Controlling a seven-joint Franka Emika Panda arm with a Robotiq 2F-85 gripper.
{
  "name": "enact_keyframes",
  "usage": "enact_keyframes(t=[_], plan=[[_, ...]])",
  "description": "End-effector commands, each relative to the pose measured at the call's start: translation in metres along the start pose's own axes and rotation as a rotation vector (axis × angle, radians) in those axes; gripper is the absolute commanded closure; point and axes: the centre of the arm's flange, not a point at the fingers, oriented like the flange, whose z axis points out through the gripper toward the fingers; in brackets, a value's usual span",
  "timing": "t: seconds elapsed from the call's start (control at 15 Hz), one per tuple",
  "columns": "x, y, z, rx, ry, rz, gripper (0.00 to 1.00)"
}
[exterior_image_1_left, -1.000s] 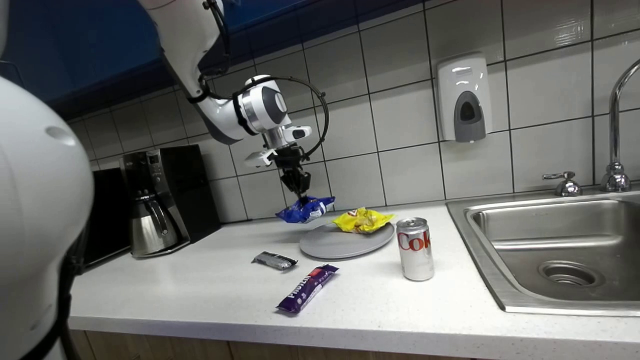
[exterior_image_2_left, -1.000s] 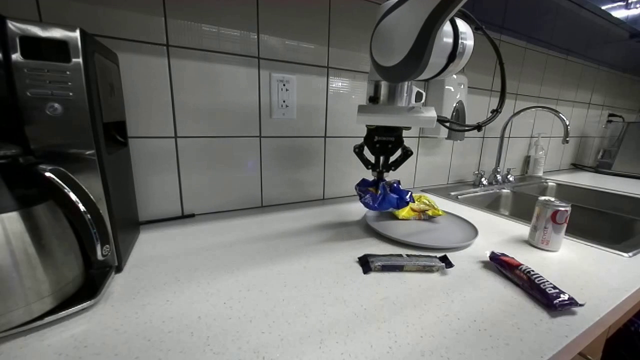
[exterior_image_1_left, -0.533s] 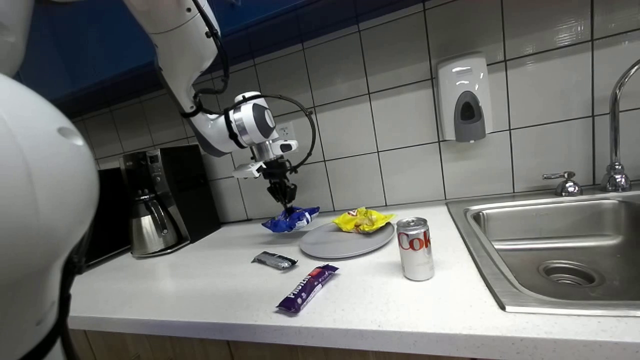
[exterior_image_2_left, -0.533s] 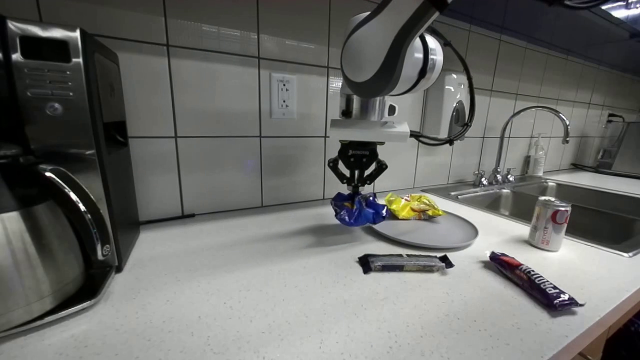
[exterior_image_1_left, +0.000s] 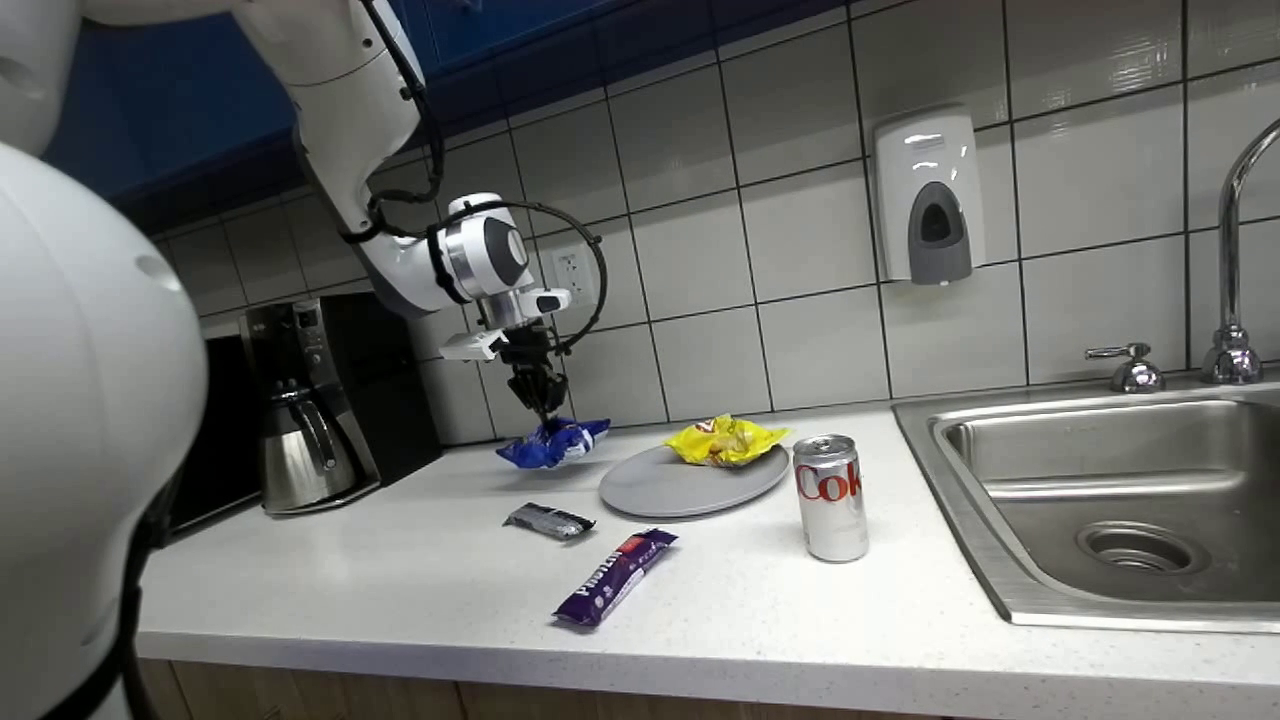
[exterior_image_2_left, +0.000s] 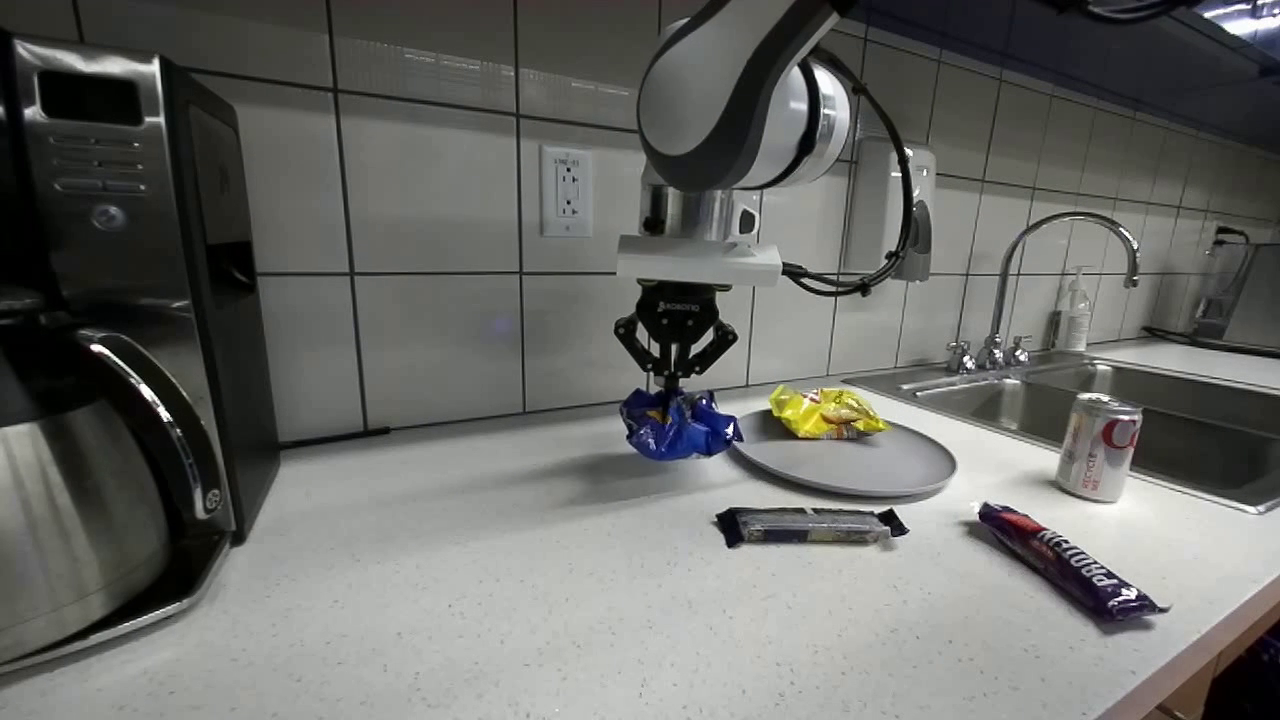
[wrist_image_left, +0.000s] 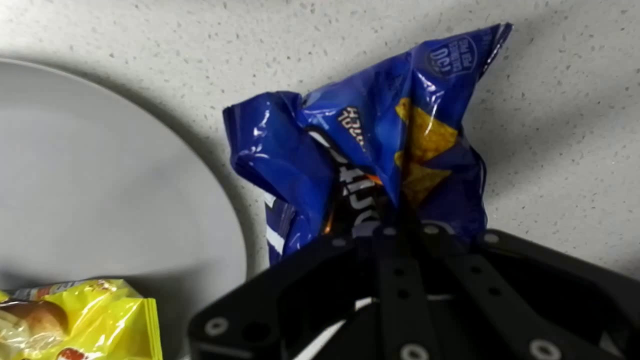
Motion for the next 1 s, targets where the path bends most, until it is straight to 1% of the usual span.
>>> enact_keyframes(t=[0.0,0.33,0.6,0.67,0.73,0.87,0.93], plan=[[0.011,-0.009,0.006,0.000,-0.025,-0.015,1.00],[0.013,-0.009,0.023,-0.010,-0.043,-0.010,1.00],[0.011,-0.009,0.027,-0.012,-0.052,-0.010,1.00],[0.010,-0.009,0.026,-0.012,-0.057,-0.010,0.74],[0.009,-0.008,0.024,-0.012,-0.058,-0.011,0.73],[0.008,-0.007,0.020,-0.007,-0.057,-0.006,0.60],[0.008,-0.007,0.017,-0.003,-0.055,-0.003,0.51]])
